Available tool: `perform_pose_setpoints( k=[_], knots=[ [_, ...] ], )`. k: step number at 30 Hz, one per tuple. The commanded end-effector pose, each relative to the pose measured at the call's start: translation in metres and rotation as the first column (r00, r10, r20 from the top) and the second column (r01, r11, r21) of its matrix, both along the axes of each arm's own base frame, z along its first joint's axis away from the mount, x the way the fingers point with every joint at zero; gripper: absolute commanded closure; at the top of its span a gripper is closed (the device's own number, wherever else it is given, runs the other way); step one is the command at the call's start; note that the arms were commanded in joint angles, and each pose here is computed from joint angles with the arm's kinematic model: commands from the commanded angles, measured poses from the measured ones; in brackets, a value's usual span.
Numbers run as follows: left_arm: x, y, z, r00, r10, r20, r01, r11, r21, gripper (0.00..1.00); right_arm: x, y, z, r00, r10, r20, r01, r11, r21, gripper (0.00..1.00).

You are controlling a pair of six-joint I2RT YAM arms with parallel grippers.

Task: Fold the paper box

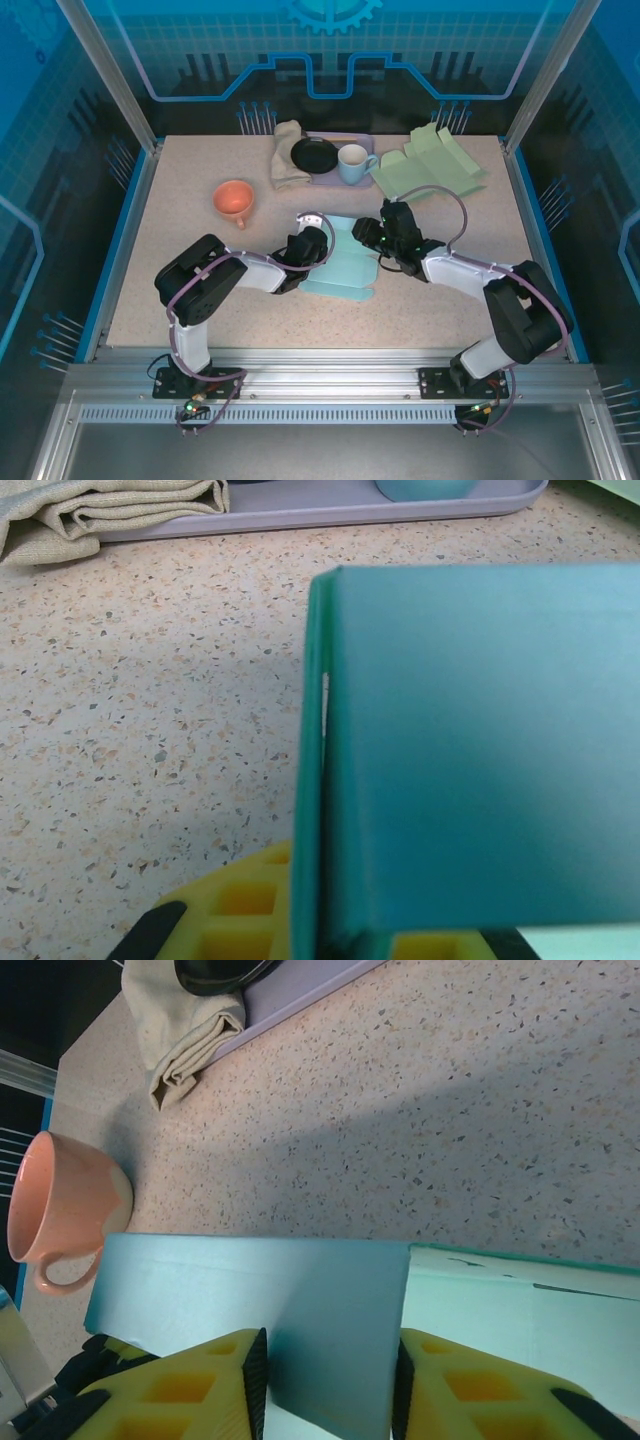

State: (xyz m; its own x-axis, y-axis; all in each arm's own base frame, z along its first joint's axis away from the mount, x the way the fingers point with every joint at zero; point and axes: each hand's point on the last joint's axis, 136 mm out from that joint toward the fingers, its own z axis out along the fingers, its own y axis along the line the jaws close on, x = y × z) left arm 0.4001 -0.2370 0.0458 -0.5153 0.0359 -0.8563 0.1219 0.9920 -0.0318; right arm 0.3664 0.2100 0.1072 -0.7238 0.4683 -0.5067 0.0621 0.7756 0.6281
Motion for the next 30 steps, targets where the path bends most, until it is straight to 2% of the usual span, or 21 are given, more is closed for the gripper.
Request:
perform_pose_setpoints(
  k=[1,4,7,10,24,30],
  knots=[
    [-0.018,0.006,-0.033,0.995,-0.011,-0.103,0.018,0.998,0.064,1.0,-0.001,-0.004,0.003,1.0,-0.018,0.014,0.018,0.999,0.034,0.65],
    [-0.018,0.007,-0.031,0.995,0.001,-0.101,0.006,0.998,0.066,1.0,-0.003,-0.008,0.002,1.0,-0.023,0.015,0.023,0.999,0.035,0.63],
    [-0.017,0.011,-0.03,0.995,0.02,-0.099,-0.013,0.997,0.08,1.0,-0.008,-0.02,-0.004,0.999,-0.048,-0.001,0.048,0.999,-0.025,0.48],
    [-0.016,0.012,-0.028,0.995,0.028,-0.096,-0.02,0.996,0.085,1.0,-0.014,-0.034,-0.012,0.998,-0.067,-0.005,0.066,0.994,-0.092,0.45],
    [-0.017,0.012,-0.024,0.995,0.025,-0.1,-0.017,0.997,0.082,1.0,-0.03,-0.064,-0.051,0.997,-0.075,-0.016,0.07,0.975,-0.21,0.46],
    [-0.018,0.008,-0.025,0.994,0.005,-0.109,0.003,0.998,0.07,1.0,-0.018,-0.064,-0.051,0.999,-0.049,0.015,0.051,0.97,-0.238,0.47]
  ],
)
